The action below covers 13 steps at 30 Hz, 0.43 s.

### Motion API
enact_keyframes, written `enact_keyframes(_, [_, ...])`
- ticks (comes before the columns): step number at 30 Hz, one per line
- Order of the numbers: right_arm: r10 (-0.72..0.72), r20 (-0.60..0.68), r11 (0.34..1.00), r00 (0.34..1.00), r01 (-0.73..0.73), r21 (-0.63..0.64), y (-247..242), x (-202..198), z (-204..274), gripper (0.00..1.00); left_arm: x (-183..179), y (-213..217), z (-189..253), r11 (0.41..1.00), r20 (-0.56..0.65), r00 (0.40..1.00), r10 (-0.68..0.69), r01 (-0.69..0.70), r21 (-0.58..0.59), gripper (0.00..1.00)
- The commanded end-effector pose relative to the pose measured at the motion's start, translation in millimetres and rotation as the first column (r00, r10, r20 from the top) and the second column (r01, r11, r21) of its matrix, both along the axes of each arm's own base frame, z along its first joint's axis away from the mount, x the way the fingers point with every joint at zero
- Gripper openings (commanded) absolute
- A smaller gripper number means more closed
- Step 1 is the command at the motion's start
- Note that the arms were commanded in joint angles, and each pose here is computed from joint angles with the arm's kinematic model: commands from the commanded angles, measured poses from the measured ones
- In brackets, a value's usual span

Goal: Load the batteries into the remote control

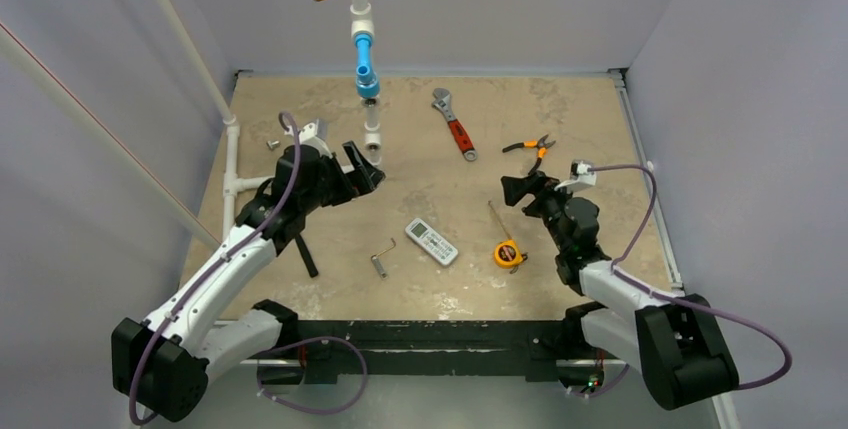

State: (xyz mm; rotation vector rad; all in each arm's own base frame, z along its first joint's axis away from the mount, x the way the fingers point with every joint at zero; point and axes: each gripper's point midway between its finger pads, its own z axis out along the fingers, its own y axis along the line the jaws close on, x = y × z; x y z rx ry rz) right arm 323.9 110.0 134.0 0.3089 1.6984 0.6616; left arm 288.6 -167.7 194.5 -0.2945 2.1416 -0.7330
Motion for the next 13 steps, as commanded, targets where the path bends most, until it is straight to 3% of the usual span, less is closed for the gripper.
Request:
enact_keyframes(1, [-0.053, -0.018, 0.998, 0.998, 0.053, 0.014, -9.5, -2.8, -2.4, 0.92, 4.8, 9.6, 16.0, 1.0, 0.059, 0.998, 0.012, -0.013, 0.025, 1.0])
enact_keyframes(7, [-0.116, 0.017, 0.992, 0.993, 0.116, -0.051, -24.2, -0.7, 3.1, 0.97, 2.1, 19.6, 15.2, 0.999, 0.101, 0.994, 0.042, -0.041, -0.012, 1.0])
enact_keyframes(13, [-0.143, -0.014, 0.989, 0.99, 0.142, -0.033, -26.6, 2.4, 1.1, 0.99, 3.3, 23.2, 20.7, 0.999, 0.118, 0.992, 0.05, -0.049, -0.008, 1.0])
